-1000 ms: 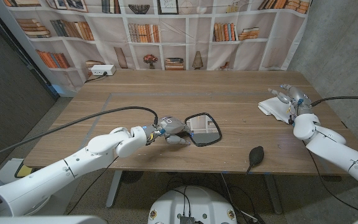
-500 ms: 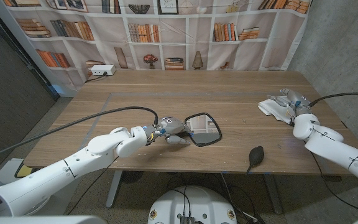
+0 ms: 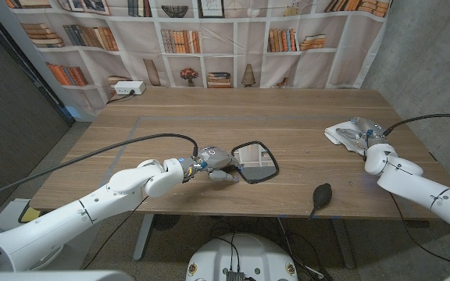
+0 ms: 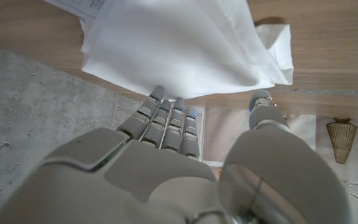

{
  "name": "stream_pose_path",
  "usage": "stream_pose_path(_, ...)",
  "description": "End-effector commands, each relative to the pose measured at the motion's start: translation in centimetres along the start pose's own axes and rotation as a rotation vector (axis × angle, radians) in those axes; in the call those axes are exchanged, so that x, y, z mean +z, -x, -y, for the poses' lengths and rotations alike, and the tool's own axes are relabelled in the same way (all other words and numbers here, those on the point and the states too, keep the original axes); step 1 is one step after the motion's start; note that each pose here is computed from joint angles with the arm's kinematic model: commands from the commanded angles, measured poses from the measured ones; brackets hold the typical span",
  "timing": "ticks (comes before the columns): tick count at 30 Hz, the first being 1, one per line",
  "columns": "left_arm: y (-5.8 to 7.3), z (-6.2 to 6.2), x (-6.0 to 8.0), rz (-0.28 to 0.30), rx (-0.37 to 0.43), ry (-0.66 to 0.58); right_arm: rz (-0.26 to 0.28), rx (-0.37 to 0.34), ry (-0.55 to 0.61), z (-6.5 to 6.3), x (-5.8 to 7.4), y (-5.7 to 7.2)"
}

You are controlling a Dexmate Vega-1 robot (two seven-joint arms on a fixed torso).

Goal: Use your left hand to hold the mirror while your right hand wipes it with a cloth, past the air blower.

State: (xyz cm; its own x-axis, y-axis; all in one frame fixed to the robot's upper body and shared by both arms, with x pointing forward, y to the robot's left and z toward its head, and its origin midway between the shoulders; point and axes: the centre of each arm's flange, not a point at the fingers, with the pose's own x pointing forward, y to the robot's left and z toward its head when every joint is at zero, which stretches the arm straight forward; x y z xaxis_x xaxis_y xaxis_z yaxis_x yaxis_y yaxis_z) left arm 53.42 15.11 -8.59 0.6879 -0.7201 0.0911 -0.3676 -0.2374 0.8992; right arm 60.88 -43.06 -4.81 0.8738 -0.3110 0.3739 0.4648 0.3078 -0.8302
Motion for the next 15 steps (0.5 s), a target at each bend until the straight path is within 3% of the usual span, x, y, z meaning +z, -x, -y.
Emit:
stream_pose_path(1, 0.26, -0.01, -0.33, -0.007, 0.021, 0.003, -0.051, 0.042, 0.053, -1.55, 0.29, -0.41)
stream_pose_path(10, 0.15, 0.01, -0.19, -0.006, 0.027, 0.004, -0.097, 0.087, 0.051, -2.09, 0.49, -0.59)
stream_pose_path(15, 0.22, 0.11, -0.07, -0.004, 0.025, 0.002, -0.121, 0.079, 0.03, -2.37, 0.4, -0.45)
